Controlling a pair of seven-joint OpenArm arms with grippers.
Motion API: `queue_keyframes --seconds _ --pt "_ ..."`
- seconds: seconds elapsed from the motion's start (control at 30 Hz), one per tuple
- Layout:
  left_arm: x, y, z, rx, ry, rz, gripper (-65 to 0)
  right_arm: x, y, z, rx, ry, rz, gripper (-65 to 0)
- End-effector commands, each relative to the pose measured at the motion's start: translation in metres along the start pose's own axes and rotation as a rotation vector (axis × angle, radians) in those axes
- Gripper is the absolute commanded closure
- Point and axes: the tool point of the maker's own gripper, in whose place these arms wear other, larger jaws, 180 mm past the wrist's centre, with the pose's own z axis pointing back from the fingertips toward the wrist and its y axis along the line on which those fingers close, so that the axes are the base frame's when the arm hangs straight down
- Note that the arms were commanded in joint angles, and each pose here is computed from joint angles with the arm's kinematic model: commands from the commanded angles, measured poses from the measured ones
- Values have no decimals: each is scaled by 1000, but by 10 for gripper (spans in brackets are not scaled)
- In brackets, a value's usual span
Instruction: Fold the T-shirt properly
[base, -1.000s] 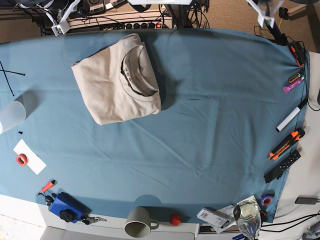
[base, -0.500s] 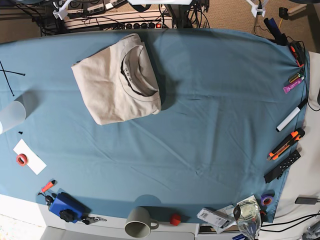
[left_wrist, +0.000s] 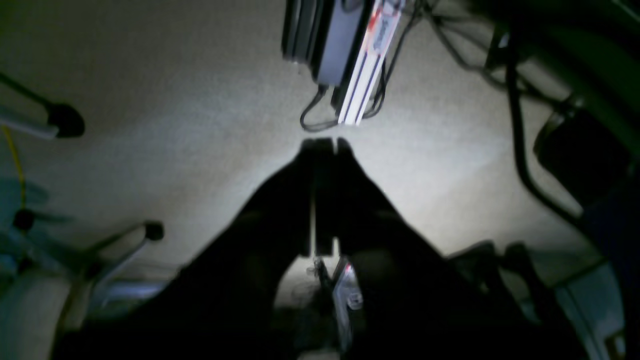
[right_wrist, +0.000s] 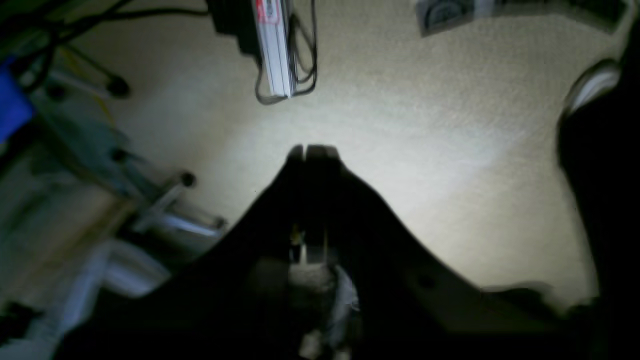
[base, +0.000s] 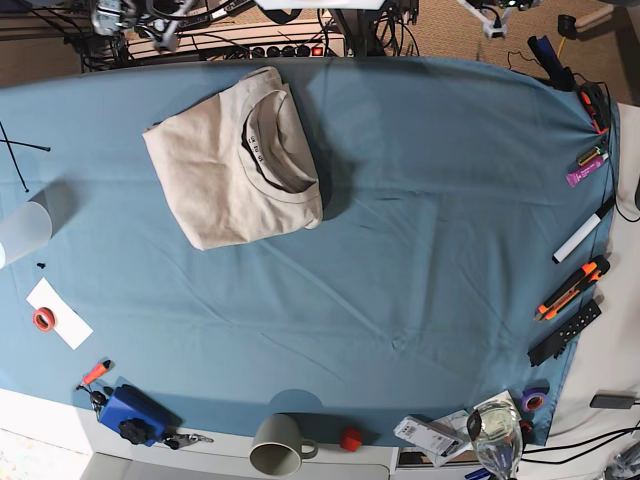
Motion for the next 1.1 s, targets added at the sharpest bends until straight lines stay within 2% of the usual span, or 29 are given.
queue_keyframes --seconds 0.0,0.2,0.4,0.5,0.63,0.8,1.07 --pt "0 5 -1 9 -10 -7 0 0 -5 1 -18 12 37 0" --pt "17 3 -16 16 -140 11 0 17 9 -28 -18 -16 200 0" --pt "19 -4 -28 33 -213 -29 0 41 -6 -44 -165 -237 215 0" --pt "30 -15 -29 15 -280 -27 0 51 -11 -51 -256 -297 215 0" --pt "42 -32 -31 -8 -303 -19 0 68 -2 -59 -303 -317 205 0" --pt "56 -42 -31 -11 -329 -15 0 94 12 -62 -298 -357 203 0" --pt "50 -41 -31 -9 -322 -14 0 92 0 -57 -319 -333 202 0"
